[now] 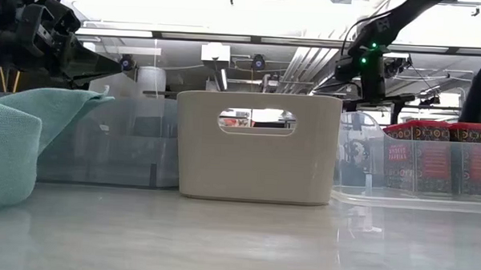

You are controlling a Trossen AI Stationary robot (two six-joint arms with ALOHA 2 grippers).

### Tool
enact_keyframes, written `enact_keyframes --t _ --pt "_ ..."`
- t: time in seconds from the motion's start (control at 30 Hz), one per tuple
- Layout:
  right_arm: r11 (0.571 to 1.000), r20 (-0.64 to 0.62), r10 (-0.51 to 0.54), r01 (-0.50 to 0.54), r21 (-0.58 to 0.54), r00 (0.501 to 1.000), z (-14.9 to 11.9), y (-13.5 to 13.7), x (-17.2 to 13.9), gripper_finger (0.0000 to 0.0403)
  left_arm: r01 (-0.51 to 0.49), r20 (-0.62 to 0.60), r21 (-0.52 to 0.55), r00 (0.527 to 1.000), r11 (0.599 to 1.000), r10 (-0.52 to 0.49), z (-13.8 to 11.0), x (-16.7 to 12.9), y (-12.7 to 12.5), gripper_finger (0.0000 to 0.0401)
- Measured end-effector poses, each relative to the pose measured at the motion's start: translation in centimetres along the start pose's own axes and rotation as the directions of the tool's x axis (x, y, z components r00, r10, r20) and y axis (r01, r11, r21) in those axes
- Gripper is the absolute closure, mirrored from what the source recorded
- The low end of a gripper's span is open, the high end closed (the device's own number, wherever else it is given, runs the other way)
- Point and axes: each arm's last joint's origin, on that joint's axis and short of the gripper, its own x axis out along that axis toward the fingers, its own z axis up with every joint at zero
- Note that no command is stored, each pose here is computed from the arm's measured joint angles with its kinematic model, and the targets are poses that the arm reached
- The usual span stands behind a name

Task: Sort spices by type
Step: Put the top brown spice bottle into the gray bin

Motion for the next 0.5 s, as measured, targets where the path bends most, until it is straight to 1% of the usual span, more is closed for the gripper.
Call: enact_keyframes --t 0.1,0.2,0.37,0.5 --pt "0.999 0.021 -0.013 0.012 0.036 1.0 0.1 0.0 0.0 0.0046 0.0 0.0 0.0 1.0 1.0 0.0 0.0 0.0 0.0 0.0401" --pt "0.998 0.024 -0.038 0.037 0.045 0.999 0.1 0.2 0.6 0.0046 0.0 0.0 0.0 1.0 1.0 0.0 0.0 0.0 0.0 0.0401" --pt "0.991 0.029 -0.099 0.096 0.096 0.995 -0.1 0.5 1.4 0.0058 0.0 0.0 0.0 1.0 1.0 0.0 0.0 0.0 0.0 0.0401" --pt "0.985 0.064 -0.119 0.11 0.13 0.991 -0.1 0.7 1.5 0.0065 0.0 0.0 0.0 1.0 1.0 0.0 0.0 0.0 0.0 0.0401"
